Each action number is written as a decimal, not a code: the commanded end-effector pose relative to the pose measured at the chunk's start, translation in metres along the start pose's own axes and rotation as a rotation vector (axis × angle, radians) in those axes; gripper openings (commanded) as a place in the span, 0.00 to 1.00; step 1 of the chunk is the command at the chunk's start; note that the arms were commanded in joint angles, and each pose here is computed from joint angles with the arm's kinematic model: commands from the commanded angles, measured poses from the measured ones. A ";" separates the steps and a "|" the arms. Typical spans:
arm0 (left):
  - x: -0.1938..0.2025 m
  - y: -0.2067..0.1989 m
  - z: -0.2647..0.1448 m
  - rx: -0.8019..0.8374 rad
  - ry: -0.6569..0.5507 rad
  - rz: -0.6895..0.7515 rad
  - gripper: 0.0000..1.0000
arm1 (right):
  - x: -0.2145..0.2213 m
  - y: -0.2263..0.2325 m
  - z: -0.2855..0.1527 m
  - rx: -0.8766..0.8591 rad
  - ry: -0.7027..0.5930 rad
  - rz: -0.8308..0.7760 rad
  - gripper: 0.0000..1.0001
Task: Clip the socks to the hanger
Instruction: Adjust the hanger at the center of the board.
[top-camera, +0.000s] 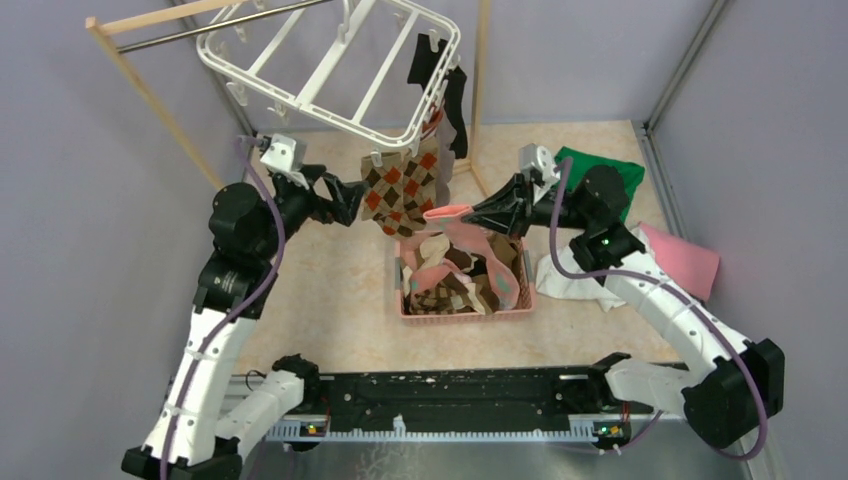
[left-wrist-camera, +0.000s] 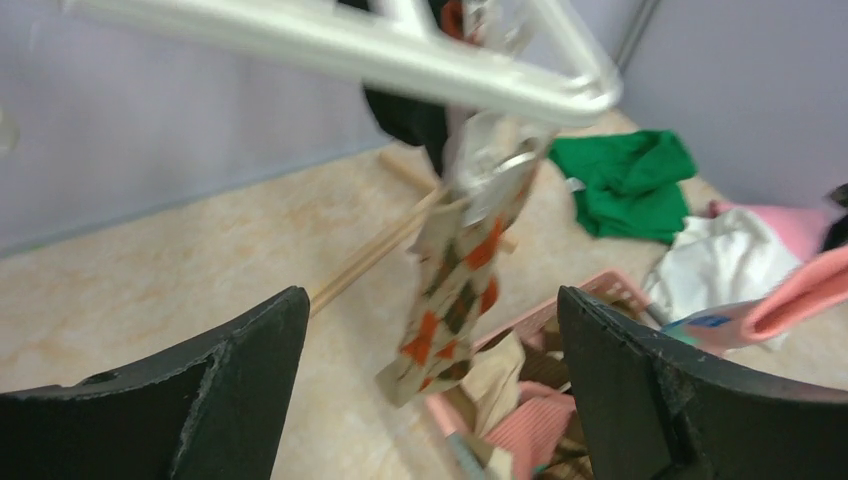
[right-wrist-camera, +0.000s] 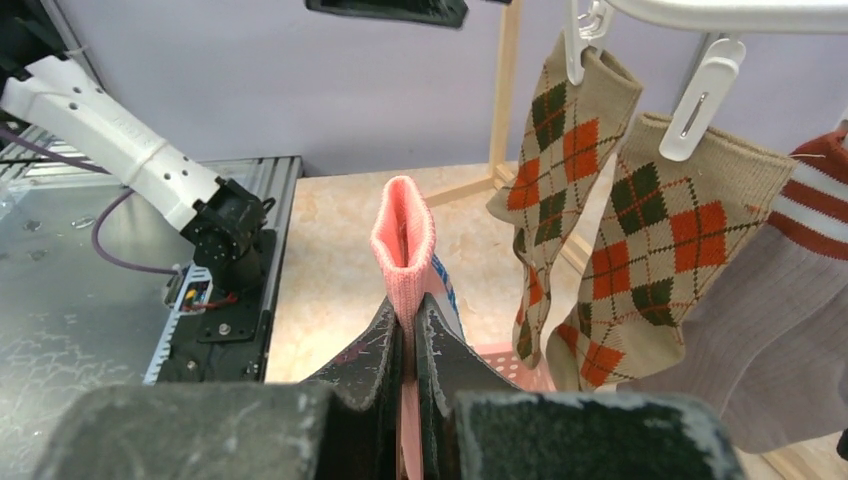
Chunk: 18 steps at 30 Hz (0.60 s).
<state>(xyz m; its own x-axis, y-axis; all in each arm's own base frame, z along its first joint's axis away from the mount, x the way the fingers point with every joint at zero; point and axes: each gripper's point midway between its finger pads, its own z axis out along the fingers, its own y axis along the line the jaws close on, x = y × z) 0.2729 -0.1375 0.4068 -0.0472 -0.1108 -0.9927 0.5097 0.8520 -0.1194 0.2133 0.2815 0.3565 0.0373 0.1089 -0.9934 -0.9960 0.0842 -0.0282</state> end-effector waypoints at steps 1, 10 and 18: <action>0.036 0.024 0.008 0.088 0.061 -0.018 0.99 | -0.015 -0.008 0.010 -0.039 0.012 -0.073 0.00; 0.039 0.050 -0.024 0.233 -0.343 0.043 0.99 | -0.016 -0.021 0.022 -0.044 -0.013 -0.111 0.00; 0.033 0.054 -0.019 0.270 -0.361 0.104 0.99 | -0.007 -0.027 0.024 -0.037 0.001 -0.102 0.00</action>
<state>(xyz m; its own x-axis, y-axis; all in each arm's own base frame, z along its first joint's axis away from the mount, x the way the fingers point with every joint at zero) 0.3012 -0.0741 0.3209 0.1040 -0.2884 -0.9518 0.6291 0.7604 -0.1617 0.2443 0.2986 0.3397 0.0406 0.0581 -0.9975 -0.9970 0.0688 -0.0365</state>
